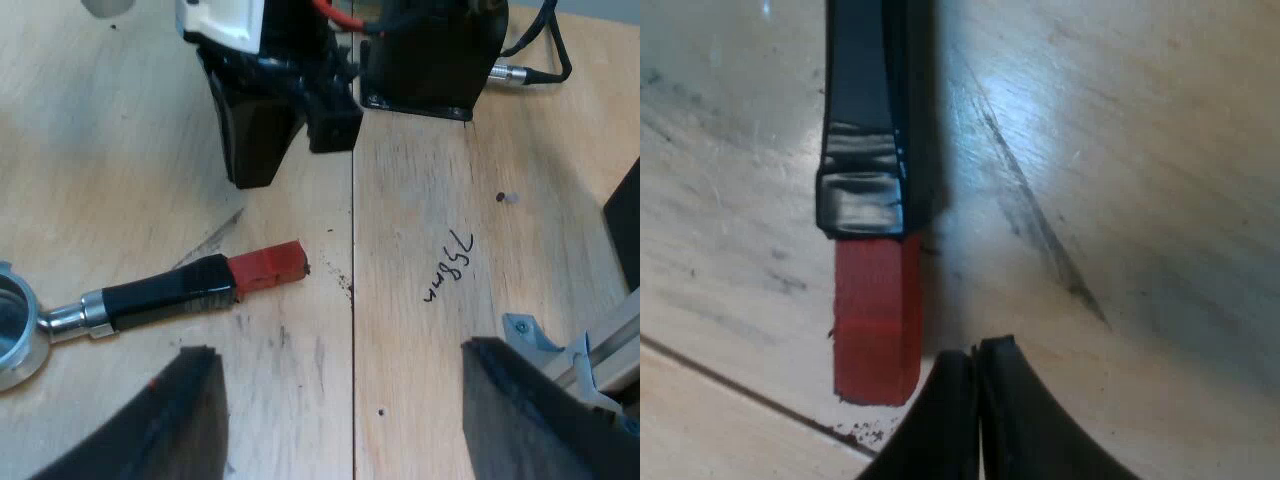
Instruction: Put the handle in the coffee machine
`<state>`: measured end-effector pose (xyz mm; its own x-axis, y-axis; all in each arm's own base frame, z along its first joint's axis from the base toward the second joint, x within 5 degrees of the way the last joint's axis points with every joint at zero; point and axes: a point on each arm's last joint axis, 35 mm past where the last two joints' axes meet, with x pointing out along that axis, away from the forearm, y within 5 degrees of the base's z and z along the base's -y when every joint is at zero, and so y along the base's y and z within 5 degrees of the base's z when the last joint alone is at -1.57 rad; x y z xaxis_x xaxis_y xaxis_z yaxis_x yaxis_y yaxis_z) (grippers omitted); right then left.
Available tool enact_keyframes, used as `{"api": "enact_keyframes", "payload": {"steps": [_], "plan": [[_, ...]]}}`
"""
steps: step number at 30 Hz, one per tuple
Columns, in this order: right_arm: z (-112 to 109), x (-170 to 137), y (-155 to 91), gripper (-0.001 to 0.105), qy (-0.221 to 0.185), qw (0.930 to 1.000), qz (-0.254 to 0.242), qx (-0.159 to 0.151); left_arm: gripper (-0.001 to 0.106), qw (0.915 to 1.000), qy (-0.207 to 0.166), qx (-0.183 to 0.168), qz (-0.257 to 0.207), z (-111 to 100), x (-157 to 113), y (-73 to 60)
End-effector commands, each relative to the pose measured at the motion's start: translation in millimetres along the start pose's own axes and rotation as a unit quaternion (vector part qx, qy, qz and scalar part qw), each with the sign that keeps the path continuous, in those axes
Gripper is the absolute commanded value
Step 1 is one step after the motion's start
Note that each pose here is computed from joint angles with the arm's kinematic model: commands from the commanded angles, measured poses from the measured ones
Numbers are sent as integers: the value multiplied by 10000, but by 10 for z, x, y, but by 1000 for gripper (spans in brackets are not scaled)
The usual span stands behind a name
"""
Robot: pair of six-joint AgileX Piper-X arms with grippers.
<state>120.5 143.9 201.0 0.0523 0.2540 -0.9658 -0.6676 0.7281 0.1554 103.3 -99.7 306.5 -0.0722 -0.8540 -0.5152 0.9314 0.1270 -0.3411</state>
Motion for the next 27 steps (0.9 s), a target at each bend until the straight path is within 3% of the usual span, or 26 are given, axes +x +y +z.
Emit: {"api": "enact_keyframes", "payload": {"steps": [1,6,15,20,27], "plan": [[-36,64,-7,0,-11,9999,18,99,54,10000,-23,29,-73,18,3,-7],[-93,134,-29,0,65,9999,-63,109,54,9999,121,-106,-23,22,76,90],[-33,294,-55,0,229,9991,-285,219,54,9992,183,-23,354,57,130,196],[28,468,-65,0,371,9983,-251,383,54,9956,470,-130,800,-46,181,266],[25,583,-72,0,634,9953,-201,698,54,9922,716,-376,952,-200,245,308]]}}
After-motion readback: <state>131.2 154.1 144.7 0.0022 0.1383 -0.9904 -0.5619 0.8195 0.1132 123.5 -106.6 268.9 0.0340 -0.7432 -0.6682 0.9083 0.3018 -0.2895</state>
